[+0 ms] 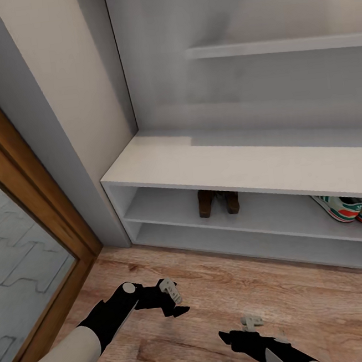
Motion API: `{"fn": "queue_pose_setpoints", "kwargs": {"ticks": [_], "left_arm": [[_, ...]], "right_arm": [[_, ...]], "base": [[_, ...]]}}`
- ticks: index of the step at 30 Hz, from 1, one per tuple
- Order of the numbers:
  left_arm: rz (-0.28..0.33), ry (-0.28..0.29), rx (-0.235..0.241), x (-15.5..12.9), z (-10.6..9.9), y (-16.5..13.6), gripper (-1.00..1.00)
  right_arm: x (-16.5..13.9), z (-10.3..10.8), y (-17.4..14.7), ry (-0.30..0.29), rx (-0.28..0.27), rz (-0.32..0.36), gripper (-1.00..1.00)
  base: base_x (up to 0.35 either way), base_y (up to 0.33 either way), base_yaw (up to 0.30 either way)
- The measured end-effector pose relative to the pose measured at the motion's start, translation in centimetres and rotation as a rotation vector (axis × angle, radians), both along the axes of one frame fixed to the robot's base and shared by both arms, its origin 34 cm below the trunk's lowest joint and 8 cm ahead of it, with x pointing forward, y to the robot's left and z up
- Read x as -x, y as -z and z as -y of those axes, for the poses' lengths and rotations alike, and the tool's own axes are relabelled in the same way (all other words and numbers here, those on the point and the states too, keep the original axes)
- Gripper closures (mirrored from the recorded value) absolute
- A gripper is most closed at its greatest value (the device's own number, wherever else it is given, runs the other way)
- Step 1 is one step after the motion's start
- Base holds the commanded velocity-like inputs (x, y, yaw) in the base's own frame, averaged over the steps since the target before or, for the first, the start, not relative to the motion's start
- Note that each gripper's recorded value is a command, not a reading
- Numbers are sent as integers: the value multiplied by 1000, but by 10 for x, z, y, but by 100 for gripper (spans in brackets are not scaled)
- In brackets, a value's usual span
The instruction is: Pick up the two gym shoes and the two sandals from the corridor floor and place them onto the hallstand (shoe rack) in the corridor, making sure they are on the rack and not on the floor. Arrange them so the two gym shoes are next to each other and the two sandals are next to each other.
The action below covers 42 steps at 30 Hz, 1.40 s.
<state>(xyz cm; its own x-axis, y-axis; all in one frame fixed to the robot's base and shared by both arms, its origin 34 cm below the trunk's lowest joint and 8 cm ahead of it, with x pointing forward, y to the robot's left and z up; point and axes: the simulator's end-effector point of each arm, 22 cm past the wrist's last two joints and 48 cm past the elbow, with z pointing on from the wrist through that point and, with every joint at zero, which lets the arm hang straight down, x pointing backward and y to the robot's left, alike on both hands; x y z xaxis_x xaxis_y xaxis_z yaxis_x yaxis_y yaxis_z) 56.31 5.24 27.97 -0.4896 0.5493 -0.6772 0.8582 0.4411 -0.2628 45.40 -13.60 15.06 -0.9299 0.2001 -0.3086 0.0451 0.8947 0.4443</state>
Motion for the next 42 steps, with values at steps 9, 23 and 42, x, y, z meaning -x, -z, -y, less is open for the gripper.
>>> {"fn": "queue_pose_setpoints", "kwargs": {"ticks": [9,23,42], "left_arm": [[0,0,0,0,0,0,-100],[0,4,-1,1,1,0,-100],[0,3,1,0,1,0,-100]], "right_arm": [[17,1,6,-3,2,-39,-100],[18,1,6,-3,2,-41,-100],[18,1,6,-3,2,-41,-100]], "base": [[0,0,0],[0,0,0],[0,0,0]]}}
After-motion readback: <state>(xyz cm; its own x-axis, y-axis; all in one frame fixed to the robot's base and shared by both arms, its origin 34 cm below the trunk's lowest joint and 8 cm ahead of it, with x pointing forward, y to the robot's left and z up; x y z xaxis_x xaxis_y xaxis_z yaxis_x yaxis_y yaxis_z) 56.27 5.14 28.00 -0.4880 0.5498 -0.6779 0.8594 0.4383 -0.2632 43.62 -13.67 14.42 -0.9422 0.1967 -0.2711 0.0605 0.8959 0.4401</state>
